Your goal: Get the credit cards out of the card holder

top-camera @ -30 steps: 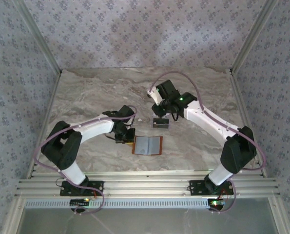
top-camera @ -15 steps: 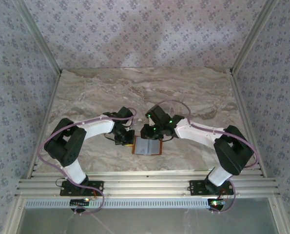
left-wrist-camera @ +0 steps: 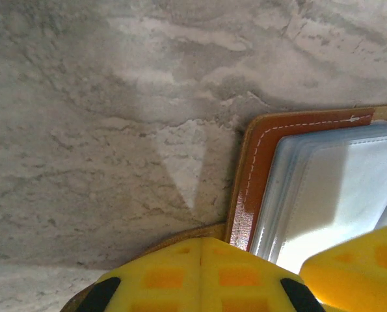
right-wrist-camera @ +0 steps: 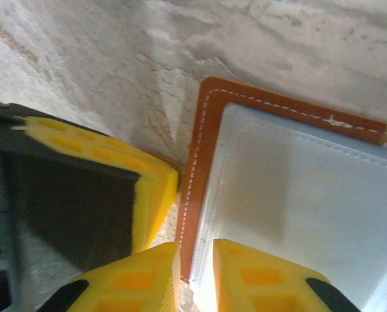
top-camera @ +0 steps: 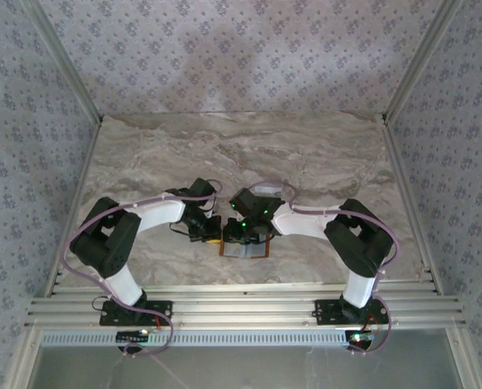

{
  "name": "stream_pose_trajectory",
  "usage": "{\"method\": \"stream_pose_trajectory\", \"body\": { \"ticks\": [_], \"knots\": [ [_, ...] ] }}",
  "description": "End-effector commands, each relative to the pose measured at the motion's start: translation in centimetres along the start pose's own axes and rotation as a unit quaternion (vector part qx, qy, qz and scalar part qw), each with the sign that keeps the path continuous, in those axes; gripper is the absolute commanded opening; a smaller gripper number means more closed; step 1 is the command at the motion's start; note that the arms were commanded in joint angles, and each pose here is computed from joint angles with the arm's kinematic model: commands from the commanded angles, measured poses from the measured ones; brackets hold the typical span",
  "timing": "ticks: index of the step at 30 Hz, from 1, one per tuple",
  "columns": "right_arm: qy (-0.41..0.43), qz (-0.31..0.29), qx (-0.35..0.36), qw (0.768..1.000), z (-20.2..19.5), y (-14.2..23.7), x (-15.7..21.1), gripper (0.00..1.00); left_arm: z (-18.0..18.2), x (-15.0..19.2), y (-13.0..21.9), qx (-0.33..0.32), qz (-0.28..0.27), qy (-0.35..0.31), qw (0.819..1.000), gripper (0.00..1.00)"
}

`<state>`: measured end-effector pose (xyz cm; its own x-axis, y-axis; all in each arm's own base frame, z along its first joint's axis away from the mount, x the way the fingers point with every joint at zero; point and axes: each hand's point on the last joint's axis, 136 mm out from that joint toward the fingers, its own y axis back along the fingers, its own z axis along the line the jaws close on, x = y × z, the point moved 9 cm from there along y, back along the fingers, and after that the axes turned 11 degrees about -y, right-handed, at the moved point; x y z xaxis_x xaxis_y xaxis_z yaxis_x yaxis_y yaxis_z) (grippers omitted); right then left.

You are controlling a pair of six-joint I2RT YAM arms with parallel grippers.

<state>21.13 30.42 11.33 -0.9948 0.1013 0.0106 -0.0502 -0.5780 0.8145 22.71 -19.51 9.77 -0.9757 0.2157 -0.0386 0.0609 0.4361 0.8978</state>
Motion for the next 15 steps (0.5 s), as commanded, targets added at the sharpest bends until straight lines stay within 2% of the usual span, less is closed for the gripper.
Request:
{"method": "stream_pose_trajectory", "body": {
  "ticks": [1,7,15],
  "knots": [
    [-0.014,0.001,0.027,1.000,-0.5,-0.7,0.2,0.23,1.0,1.4,-1.0,-0.019,0.028,0.010,0.999,0.06],
    [-0.002,-0.022,0.119,0.993,-1.8,0.4,0.9,0.27,0.9,1.3,-0.8,-0.021,0.026,0.009,0.999,0.06],
    [0.005,-0.045,0.179,0.983,-2.1,1.8,1.4,0.36,0.8,1.1,-0.9,-0.023,0.029,0.007,0.999,0.06]
  ]
}}
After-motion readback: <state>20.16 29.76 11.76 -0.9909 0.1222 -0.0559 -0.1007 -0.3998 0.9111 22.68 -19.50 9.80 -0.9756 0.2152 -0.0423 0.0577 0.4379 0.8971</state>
